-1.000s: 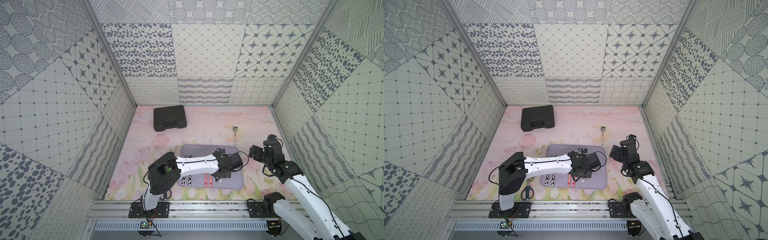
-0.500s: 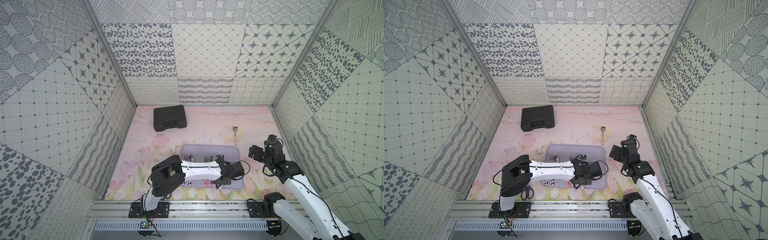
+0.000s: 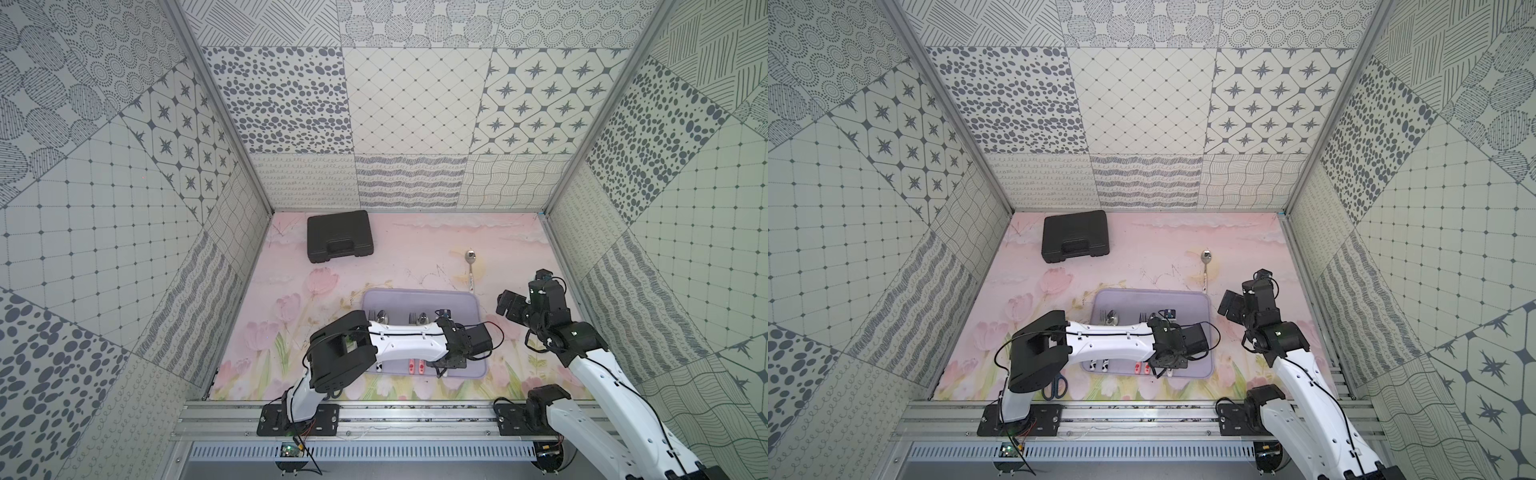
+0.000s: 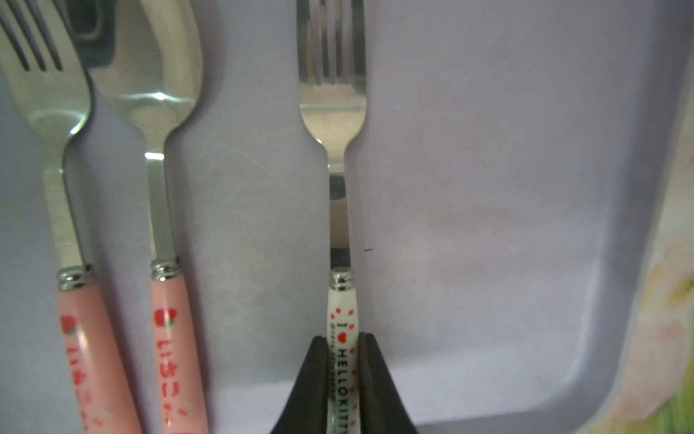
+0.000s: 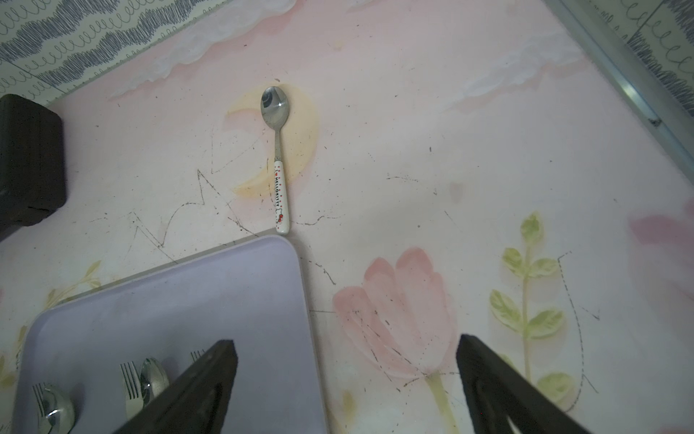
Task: Set the spoon and fork side by side
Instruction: Place the fork on the tray.
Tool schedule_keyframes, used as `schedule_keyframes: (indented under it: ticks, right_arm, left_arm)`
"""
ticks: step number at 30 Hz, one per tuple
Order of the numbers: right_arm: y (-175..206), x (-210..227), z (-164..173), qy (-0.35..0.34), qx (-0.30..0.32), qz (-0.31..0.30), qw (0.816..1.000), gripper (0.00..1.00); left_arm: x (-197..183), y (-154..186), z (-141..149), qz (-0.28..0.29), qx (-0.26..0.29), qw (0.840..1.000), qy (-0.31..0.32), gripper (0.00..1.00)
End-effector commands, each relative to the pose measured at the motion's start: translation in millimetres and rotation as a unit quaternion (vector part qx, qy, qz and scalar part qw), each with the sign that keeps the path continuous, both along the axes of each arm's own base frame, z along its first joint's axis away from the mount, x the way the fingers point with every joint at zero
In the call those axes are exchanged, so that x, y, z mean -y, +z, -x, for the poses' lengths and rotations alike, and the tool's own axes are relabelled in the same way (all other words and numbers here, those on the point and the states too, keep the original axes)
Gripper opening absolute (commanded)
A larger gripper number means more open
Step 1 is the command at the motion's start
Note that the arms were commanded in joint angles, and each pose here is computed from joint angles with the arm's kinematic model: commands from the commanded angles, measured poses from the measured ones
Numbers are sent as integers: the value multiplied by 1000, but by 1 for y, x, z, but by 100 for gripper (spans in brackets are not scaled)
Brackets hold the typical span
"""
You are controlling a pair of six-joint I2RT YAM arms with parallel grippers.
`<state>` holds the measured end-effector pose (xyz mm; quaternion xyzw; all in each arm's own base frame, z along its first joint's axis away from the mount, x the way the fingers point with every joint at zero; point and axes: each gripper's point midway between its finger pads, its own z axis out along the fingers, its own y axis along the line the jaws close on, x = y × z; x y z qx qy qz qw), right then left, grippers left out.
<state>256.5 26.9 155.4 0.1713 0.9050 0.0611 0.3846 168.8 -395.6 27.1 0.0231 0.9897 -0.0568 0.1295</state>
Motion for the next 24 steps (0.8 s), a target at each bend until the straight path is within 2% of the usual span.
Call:
schedule_keyframes:
  ticks: [1,14,24]
  right_arm:
    - [6,-1,-6,-2,18,-10,1000,97]
    - [5,-1,-6,0,15,-10,1000,97]
    - [4,-1,-6,4,13,-3,1000,97]
  left_arm:
    - [7,-5,4,-2,-12,1000,-9,0]
    - [15,-13,12,1,-27,999,-25,1]
    - [20,-6,13,21,-23,999,-38,31]
